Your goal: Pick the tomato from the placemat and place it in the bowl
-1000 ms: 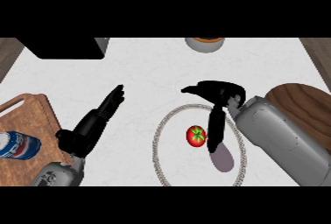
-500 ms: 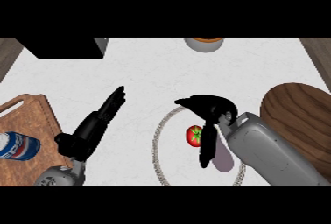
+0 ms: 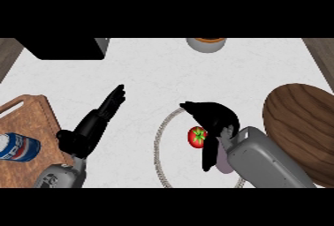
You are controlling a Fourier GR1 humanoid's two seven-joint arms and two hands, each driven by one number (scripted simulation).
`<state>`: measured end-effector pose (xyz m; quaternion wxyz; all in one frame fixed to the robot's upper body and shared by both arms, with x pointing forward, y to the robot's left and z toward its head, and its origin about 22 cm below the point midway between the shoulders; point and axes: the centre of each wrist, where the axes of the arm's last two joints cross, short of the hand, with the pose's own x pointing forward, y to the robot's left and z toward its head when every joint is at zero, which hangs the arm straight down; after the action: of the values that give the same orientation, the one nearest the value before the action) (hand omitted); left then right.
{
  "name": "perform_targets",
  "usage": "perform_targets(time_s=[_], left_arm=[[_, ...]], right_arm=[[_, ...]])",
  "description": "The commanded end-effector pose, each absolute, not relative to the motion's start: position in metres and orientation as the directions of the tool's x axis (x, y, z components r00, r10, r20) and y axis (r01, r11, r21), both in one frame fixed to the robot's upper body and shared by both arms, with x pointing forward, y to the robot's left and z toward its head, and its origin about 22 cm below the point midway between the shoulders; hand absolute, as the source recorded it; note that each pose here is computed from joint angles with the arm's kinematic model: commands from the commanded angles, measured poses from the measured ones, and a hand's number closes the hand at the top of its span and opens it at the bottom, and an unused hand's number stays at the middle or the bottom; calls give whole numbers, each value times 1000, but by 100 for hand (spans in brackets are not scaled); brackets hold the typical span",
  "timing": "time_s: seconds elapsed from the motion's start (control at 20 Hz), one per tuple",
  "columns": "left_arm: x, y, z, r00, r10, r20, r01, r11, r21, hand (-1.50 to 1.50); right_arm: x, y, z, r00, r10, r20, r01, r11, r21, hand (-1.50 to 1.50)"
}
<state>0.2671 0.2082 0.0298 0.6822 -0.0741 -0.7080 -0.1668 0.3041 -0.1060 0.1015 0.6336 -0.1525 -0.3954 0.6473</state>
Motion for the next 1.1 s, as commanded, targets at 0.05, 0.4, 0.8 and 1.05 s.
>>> perform_targets(time_s=[0.05,0.4,0.8,1.05], left_arm=[[256,210,39,-61,-108,992,356,926,123,0],[261,193,32,-70,-108,992,343,931,126,0],[277,216,21,-52,-113,992,339,933,124,0],[269,190,45,-42,-111,993,326,938,118,0]], right_arm=[[291,-116,79,-153,963,224,-646,74,-760,-150],[304,-122,59,-111,972,207,-635,91,-767,-150],[305,-110,27,-105,972,212,-689,82,-720,-150],[311,-99,30,-98,961,260,-674,129,-727,-150]])
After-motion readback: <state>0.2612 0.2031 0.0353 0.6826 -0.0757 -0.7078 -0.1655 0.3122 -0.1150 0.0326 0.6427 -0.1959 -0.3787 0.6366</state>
